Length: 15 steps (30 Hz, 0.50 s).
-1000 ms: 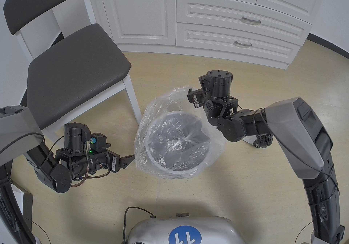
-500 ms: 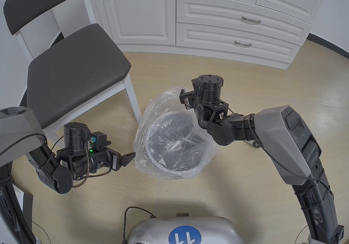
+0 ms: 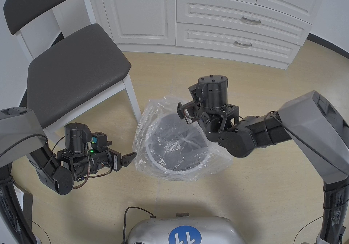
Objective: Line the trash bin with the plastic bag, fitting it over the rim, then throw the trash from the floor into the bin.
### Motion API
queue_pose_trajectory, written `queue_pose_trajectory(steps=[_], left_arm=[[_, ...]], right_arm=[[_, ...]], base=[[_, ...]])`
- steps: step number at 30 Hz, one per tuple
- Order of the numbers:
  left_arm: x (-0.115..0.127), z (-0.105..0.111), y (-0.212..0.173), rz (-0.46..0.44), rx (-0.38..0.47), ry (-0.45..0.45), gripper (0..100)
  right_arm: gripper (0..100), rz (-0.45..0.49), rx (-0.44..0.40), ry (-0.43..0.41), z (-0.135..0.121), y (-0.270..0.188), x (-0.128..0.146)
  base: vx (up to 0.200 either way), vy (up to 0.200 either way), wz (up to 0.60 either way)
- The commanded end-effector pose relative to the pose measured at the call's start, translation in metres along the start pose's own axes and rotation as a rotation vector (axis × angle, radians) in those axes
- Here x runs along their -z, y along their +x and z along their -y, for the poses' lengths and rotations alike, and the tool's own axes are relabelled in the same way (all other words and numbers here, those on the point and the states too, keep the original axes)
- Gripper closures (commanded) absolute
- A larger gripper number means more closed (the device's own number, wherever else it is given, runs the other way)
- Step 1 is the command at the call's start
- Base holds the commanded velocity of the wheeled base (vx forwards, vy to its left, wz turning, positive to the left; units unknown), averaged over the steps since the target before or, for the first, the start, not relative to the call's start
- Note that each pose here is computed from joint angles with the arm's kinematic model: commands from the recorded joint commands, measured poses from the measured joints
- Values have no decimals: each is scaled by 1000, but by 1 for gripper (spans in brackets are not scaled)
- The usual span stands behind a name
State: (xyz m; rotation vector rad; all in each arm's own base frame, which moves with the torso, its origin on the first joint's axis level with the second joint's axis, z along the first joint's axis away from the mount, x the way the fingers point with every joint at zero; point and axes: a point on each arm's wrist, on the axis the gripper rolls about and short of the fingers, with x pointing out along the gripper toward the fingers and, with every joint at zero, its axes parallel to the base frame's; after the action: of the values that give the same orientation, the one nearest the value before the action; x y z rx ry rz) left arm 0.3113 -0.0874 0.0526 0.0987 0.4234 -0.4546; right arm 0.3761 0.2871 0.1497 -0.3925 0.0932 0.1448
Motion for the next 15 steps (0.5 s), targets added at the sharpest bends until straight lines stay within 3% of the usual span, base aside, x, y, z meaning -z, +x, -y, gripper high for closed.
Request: queue_pose_trajectory(steps=[1, 5, 11, 15], left_arm=[[0, 1, 0, 1, 1, -4, 0], [0, 1, 1, 3, 2, -5, 0], [1, 11, 8, -2, 29, -23, 0], [2, 18, 17, 21, 46, -32, 0]], right_arm=[[0, -19, -67, -72, 4, -51, -6], [0, -9, -73, -84, 2, -53, -9], [0, 46, -49, -38, 8, -50, -26], [0, 9, -75, -75, 13, -70, -18]], base=[[0, 0, 0], [0, 0, 0], [0, 0, 0], [0, 0, 0]])
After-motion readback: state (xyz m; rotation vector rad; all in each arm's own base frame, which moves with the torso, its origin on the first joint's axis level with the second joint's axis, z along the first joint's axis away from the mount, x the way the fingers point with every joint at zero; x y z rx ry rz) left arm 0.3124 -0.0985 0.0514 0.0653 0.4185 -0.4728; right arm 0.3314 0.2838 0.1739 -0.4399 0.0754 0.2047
